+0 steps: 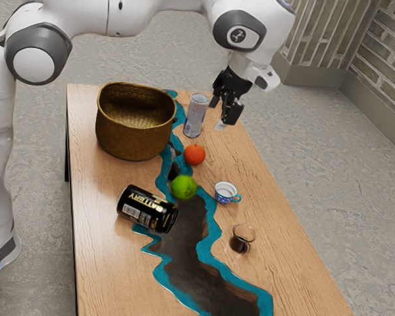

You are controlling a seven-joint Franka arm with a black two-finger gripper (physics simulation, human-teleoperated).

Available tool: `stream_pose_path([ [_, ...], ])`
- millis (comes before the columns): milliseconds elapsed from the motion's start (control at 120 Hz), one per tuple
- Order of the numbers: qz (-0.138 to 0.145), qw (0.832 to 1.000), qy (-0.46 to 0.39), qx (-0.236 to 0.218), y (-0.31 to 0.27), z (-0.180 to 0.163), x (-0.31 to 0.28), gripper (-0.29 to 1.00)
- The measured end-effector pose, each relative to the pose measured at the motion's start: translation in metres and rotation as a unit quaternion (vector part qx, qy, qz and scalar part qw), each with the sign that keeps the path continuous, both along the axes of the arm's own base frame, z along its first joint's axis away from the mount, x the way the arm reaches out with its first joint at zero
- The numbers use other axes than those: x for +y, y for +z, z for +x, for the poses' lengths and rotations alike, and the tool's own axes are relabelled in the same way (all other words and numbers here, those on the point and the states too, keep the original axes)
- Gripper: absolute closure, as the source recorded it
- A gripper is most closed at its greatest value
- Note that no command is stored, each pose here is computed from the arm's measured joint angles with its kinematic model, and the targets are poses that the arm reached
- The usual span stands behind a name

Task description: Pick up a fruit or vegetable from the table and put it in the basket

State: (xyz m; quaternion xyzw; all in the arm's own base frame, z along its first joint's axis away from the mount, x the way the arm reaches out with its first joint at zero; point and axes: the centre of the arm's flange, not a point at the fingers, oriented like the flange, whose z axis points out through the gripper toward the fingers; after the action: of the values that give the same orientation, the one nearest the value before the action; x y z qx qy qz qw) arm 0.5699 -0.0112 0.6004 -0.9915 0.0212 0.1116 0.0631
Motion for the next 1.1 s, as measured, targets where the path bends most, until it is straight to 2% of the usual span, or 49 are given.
stream_pose_path([
  [108,0.0,0.999,-0.009,-0.048,0.006,0.012,-0.001,0.0],
  [258,-0.009,0.996,-0.023,-0.085,0.014,0.019,-0.015,0.0],
  [383,-0.024,0.998,-0.023,-0.055,-0.031,0.011,-0.027,0.0],
  [467,-0.054,0.998,-0.008,-0.03,-0.078,-0.01,-0.027,0.0],
  [608,-0.088,0.995,0.014,-0.033,-0.109,-0.039,-0.032,0.0],
  [800,-0.108,0.993,0.025,-0.035,-0.132,-0.06,-0.054,0.0],
  [900,-0.118,0.99,0.035,-0.068,-0.107,-0.075,-0.05,0.0],
  [1100,-0.118,0.988,0.062,-0.078,-0.111,-0.079,-0.036,0.0],
])
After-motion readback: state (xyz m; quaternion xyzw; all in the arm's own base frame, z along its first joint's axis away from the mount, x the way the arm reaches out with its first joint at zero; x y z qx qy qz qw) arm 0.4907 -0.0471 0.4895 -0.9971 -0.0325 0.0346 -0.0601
